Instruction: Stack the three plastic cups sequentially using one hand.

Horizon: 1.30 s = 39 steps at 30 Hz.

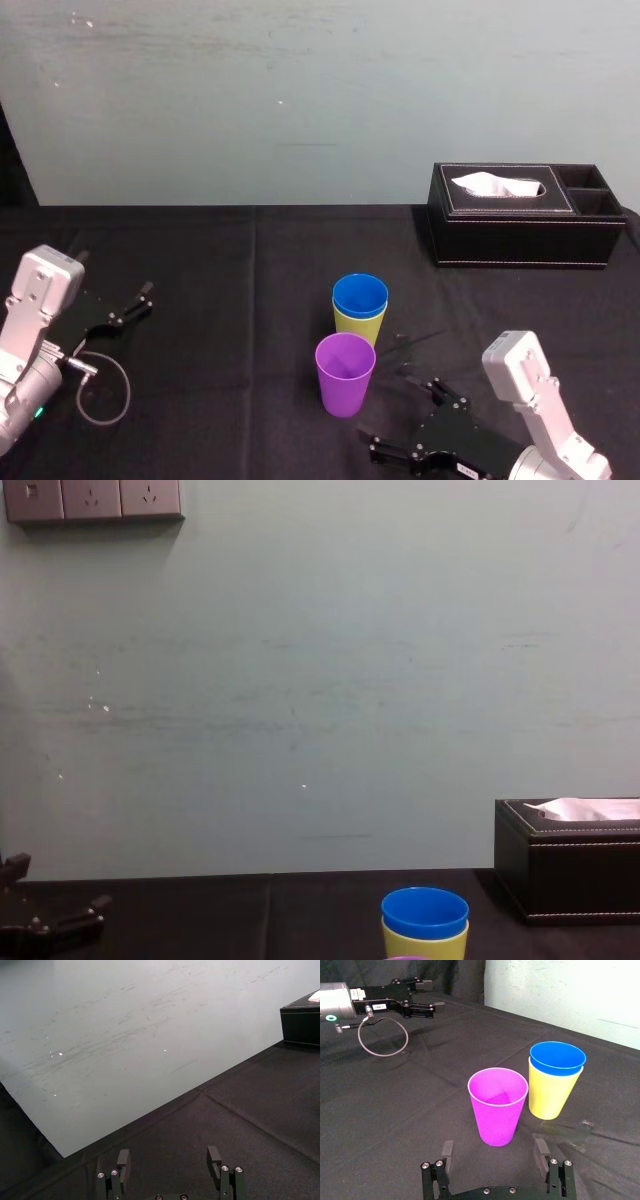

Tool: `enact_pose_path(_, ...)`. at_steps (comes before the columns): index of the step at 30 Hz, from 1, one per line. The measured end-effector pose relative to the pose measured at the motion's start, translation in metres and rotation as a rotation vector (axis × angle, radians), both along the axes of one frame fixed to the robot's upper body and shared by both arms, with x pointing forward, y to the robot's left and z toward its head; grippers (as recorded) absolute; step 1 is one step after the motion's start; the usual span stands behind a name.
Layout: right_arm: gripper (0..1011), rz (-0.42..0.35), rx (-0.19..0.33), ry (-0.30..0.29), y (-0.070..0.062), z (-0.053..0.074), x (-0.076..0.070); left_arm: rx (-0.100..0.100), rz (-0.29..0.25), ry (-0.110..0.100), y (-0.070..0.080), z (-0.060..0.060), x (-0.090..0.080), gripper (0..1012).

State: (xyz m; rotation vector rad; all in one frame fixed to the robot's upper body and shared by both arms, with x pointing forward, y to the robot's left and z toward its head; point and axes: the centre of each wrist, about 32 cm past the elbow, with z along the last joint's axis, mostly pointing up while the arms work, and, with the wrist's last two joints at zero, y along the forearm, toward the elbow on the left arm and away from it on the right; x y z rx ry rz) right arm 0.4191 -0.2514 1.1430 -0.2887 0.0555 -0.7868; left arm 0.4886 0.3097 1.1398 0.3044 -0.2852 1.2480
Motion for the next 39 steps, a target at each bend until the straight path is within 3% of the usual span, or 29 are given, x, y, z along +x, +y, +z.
enact_pose_path(39, 1004, -0.065, 0.047, -0.003, 0.036, -0.015, 0.025, 0.000, 0.000, 0.000, 0.000, 0.000, 0.000, 1000)
